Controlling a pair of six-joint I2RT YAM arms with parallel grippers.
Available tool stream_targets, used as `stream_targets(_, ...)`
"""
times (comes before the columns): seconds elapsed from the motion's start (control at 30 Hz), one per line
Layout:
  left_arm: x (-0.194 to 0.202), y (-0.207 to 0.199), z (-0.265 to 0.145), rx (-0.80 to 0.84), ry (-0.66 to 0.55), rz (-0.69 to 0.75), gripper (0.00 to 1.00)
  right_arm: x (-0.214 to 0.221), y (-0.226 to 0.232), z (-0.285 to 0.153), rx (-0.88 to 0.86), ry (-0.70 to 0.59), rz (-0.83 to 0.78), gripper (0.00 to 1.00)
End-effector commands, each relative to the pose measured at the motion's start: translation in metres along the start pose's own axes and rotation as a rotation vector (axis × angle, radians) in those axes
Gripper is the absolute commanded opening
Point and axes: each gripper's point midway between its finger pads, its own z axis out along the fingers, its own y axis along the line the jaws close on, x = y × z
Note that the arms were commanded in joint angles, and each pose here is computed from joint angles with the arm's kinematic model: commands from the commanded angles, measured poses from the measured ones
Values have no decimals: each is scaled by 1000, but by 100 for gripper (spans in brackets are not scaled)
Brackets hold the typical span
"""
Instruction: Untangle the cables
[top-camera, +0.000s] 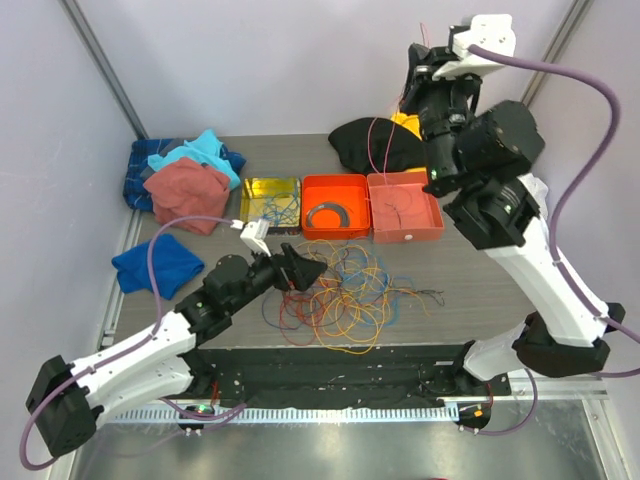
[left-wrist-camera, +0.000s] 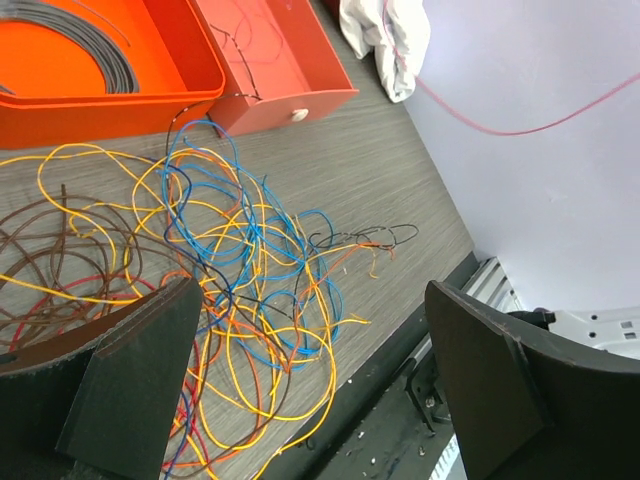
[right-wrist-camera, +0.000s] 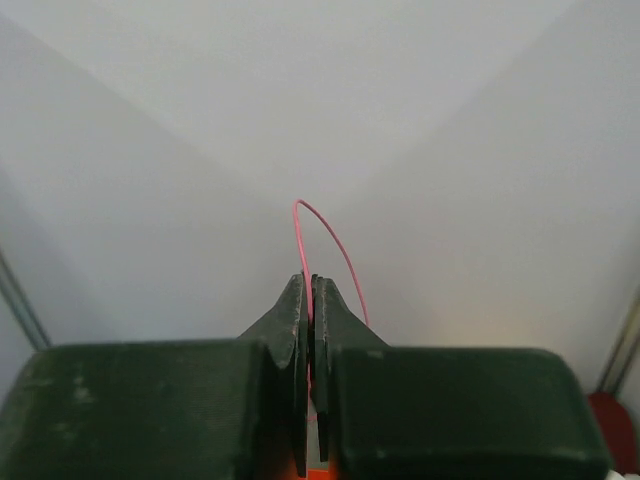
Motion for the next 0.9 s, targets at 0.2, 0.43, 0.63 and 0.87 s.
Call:
stream_targets(0.2,-12,5,-50,1,-96,-17,100,83,-55,69,165,90,19,1)
stream_targets(0.43,0,23,-66,-45,-92,-39,100,132,-84,104,223,147,4,1)
stream_targets(0.63,2,28,-66,-64,-93,-31,100,161,-93,114,241,188,11,1)
stream_targets(0.87,6,30,-61,-75,-74,-35,100,212,-109,103,275,278,0,1)
